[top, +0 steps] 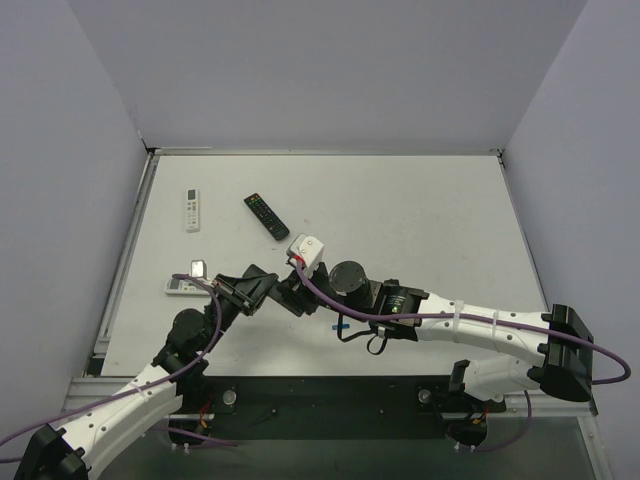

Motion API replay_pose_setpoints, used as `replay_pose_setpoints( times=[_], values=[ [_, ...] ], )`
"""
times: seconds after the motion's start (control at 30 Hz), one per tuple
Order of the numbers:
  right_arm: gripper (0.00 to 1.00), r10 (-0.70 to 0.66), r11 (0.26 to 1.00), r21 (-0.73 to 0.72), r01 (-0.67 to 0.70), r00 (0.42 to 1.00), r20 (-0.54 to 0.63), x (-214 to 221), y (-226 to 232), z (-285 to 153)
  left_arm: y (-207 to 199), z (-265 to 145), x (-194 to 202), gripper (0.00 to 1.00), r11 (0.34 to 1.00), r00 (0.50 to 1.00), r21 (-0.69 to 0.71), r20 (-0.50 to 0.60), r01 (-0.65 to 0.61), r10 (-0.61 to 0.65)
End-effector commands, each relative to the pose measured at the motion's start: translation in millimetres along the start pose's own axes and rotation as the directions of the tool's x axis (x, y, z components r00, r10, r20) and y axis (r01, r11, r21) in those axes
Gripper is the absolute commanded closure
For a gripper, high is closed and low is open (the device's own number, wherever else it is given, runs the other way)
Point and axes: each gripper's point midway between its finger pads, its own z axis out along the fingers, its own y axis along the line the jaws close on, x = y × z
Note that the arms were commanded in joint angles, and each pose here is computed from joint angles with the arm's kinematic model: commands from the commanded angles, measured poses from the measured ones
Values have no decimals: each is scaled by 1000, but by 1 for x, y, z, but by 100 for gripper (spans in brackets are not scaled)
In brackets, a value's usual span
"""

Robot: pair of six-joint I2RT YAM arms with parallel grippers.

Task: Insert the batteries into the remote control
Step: Load the battery into the remote control.

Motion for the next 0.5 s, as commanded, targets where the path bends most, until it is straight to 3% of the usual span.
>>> replay_pose_setpoints(
  times=[0.0,0.47],
  values=[
    [100,36,999,-26,-34,997,69,-19,5,-3,6,-4,3,100,1000,1000,6,-12,17,-17],
    [100,71,996,-62,-69,997,29,-1,13,1,-2,-4,0,100,999,999,34,2,38,-38]
  ],
)
